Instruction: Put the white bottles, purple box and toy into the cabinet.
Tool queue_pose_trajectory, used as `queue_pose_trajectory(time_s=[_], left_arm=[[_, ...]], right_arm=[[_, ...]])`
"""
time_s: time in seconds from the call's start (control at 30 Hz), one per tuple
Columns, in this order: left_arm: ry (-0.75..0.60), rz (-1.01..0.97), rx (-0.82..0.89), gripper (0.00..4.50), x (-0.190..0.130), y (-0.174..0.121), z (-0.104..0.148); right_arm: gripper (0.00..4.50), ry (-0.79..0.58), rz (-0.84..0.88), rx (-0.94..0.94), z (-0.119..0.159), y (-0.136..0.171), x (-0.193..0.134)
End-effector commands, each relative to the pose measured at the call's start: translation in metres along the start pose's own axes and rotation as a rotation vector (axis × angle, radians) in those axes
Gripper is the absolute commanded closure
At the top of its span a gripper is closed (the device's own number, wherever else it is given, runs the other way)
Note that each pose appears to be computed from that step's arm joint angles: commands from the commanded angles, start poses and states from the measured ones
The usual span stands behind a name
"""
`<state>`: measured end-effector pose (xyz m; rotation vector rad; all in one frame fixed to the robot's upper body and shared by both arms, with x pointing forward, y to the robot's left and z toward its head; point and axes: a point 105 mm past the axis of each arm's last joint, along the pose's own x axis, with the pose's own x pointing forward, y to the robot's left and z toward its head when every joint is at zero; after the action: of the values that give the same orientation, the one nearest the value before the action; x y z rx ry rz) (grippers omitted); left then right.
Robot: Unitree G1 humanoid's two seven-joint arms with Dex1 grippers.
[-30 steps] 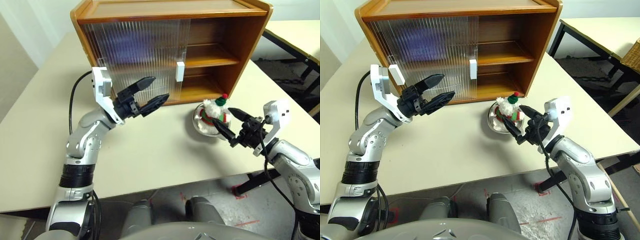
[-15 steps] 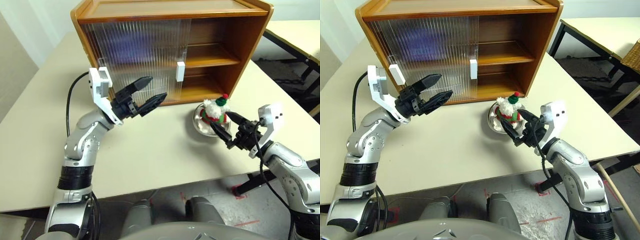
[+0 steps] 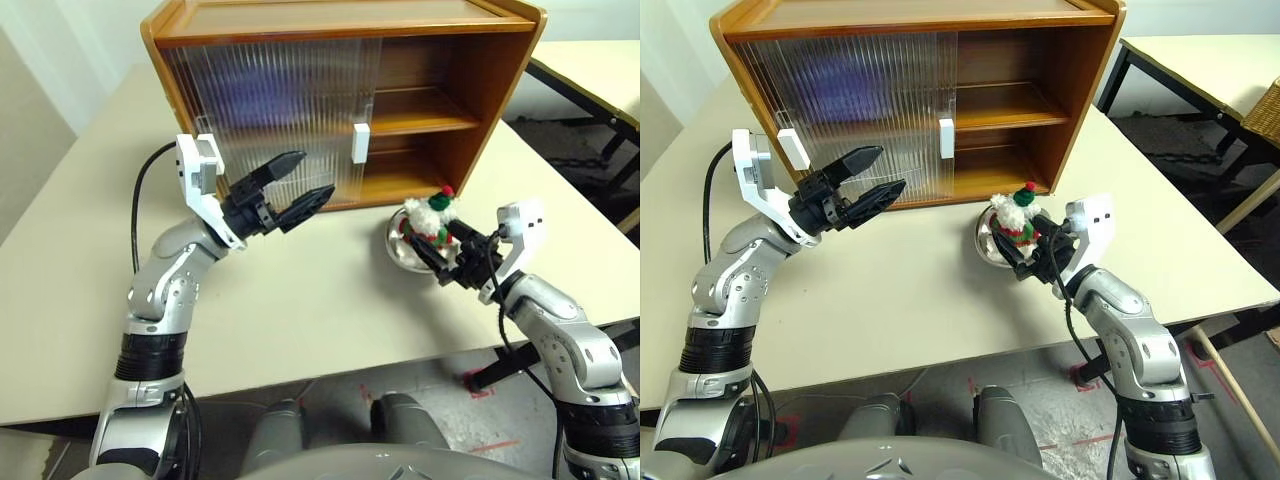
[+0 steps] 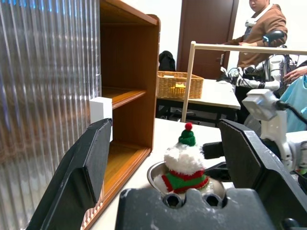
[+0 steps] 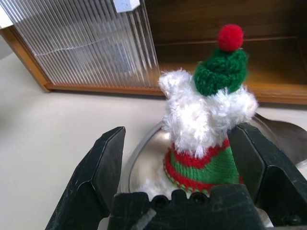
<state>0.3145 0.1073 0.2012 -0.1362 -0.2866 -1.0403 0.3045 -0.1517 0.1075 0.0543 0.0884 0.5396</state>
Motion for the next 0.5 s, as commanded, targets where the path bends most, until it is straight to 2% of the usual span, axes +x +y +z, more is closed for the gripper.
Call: queue_pose_trajectory(time_s=[0.03,0.1,0.2,0.5], left_arm=[[0.002,0.003,0.006,0.00,0.001,-0.001,0.002],[-0.001,0.003,0.009,0.00,0.001,-0.001,0.003],[-0.002,0.003,0.010,0.00,0.001,-0.001,0.004],[-0.006,-0.005,0.003,0.00,0.003,-0.003,0.003]], right_arm=[[0.04,-0.002,-0.005,-0.009,-0.001,-0.003,0.003],[0.04,-0.005,-0.007,-0.009,0.000,-0.005,0.005],[0.65,-0.008,-0.008,-0.012,0.001,-0.007,0.005],[4.02,-0.021,-0.028,-0.026,0.004,-0.016,0.002]])
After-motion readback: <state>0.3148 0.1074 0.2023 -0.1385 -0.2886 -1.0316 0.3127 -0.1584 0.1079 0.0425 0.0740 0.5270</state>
